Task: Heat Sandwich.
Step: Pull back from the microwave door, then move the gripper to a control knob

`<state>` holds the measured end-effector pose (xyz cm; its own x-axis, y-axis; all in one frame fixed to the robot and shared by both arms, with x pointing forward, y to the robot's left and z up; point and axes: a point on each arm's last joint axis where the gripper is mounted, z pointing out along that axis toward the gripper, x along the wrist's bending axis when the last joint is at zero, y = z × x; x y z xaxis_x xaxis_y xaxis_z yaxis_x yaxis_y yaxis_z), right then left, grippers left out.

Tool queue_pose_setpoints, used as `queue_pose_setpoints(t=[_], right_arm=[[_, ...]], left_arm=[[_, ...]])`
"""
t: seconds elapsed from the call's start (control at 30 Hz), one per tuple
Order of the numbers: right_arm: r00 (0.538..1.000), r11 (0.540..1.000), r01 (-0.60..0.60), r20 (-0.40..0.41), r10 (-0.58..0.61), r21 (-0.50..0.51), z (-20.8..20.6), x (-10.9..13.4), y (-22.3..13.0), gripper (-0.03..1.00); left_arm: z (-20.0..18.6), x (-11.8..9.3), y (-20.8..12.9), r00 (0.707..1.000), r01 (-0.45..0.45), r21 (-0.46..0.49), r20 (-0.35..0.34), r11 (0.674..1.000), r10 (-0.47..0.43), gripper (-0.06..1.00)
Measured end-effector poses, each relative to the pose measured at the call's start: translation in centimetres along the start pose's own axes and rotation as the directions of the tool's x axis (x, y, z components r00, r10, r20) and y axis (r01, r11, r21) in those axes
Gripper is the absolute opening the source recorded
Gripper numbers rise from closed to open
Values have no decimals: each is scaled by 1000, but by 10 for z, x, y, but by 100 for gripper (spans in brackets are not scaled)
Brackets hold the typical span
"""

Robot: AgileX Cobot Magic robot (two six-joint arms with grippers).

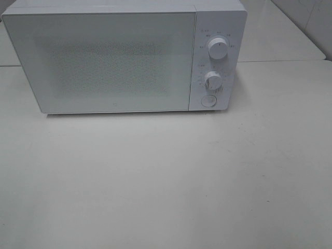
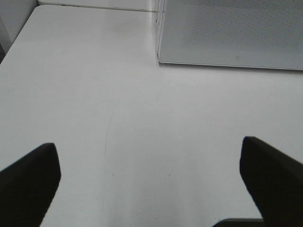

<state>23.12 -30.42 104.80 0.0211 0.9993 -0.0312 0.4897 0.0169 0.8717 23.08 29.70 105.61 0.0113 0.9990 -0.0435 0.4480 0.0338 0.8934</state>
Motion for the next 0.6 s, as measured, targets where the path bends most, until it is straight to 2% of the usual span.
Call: queue_pose_setpoints(t=[0.6], right_arm=[[1000, 1000, 0, 1, 0, -9, -1, 0, 1, 77]], left_arm=[[0, 0, 0, 1000, 0, 0, 0, 1000, 0, 96]])
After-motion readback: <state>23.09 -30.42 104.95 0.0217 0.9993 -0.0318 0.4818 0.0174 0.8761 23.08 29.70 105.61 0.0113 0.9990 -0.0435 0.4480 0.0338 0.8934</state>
